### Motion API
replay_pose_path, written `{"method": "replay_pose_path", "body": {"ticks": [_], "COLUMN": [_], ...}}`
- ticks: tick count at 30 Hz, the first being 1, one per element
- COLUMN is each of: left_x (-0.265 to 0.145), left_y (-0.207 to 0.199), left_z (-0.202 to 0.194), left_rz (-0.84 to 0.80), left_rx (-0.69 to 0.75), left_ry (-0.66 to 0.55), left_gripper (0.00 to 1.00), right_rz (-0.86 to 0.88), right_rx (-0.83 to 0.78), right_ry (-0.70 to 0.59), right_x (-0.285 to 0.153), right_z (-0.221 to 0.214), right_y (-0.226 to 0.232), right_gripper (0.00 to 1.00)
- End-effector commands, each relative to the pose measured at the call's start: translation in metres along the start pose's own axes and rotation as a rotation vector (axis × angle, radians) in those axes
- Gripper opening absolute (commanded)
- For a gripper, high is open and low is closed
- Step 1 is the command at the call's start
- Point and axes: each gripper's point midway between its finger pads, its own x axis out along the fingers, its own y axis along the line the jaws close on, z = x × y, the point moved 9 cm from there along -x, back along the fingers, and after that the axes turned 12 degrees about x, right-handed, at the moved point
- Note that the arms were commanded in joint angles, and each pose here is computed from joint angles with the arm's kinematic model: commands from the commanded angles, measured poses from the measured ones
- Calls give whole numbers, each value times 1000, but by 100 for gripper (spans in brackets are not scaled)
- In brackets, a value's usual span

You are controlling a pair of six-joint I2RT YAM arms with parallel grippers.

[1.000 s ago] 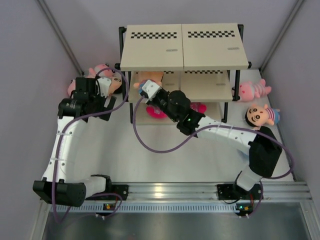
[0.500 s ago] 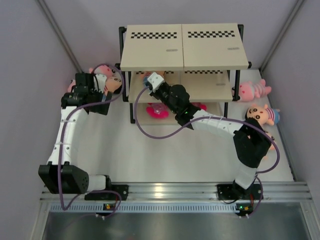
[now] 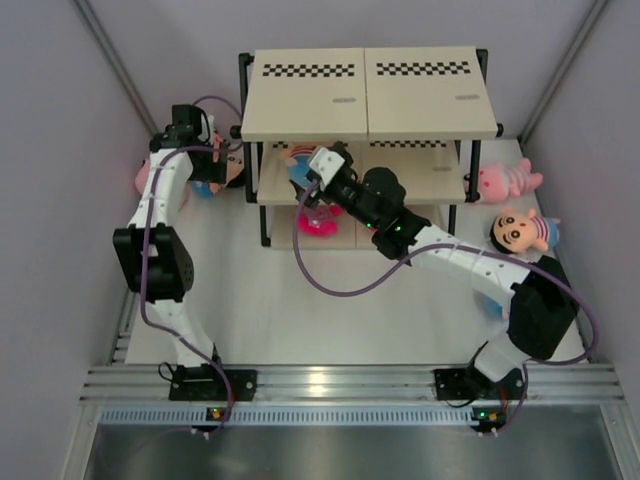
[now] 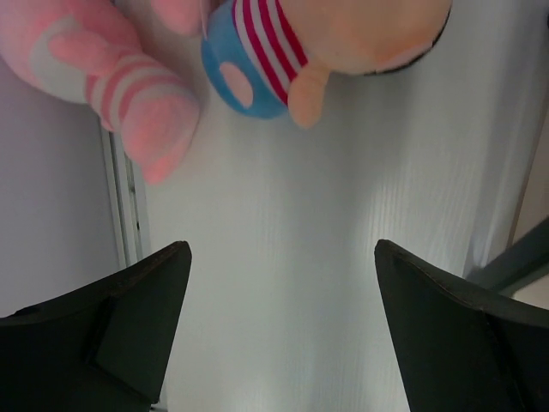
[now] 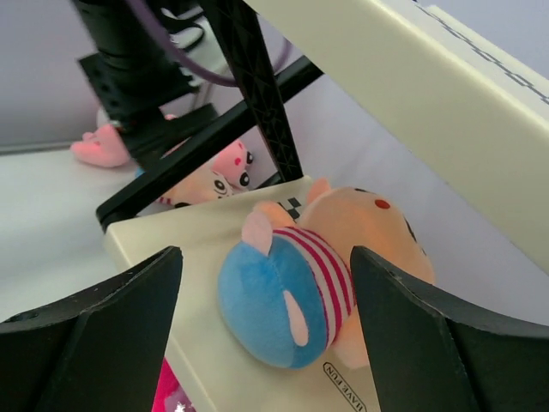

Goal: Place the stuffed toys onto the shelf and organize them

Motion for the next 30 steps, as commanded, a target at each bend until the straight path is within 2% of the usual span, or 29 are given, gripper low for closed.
{"method": "replay_pose_path", "body": {"ticks": [1, 4, 8, 10, 13, 17, 20, 24, 25, 27, 28, 30], "left_x": [15, 44, 92, 116, 126, 131, 141, 157, 160, 169, 171, 176], "left_y": [7, 5, 4, -3, -12, -19, -20, -27, -27, -29, -29, -28], "left_z": [33, 44, 56, 59, 71, 81, 81, 73, 72, 68, 67, 64], "left_rz": [53, 58, 77, 28, -57, -83, -73, -106, -106, -113, -111, -100], "left_rx": [-108, -124, -121, -95, -43, -6, -23, -39, -38, -15, -7, -1], "left_ry": [-75, -58, -55, -69, -133, -197, -204, -173, -168, -156, -151, -138], "left_gripper": [93, 87, 89, 91, 94, 97, 94, 75, 62, 52, 41, 31], "right_rz": [98, 126, 153, 158, 160, 140, 132, 135, 134, 130, 131, 126], "right_rx": [3, 11, 27, 38, 44, 57, 65, 69, 69, 71, 71, 75], "right_ry": [-15, -11, 4, -4, 10, 36, 50, 64, 66, 69, 67, 73], "right_x": [-14, -25, -40, -48, -60, -71, -74, -73, -73, -73, -73, -74], "right_z": [14, 18, 14, 18, 15, 6, 2, 0, -1, -1, 0, -1], "right_y": [6, 9, 15, 16, 18, 19, 19, 20, 20, 20, 20, 20], "right_gripper": [80, 80, 80, 80, 80, 80, 80, 80, 80, 80, 80, 80]}}
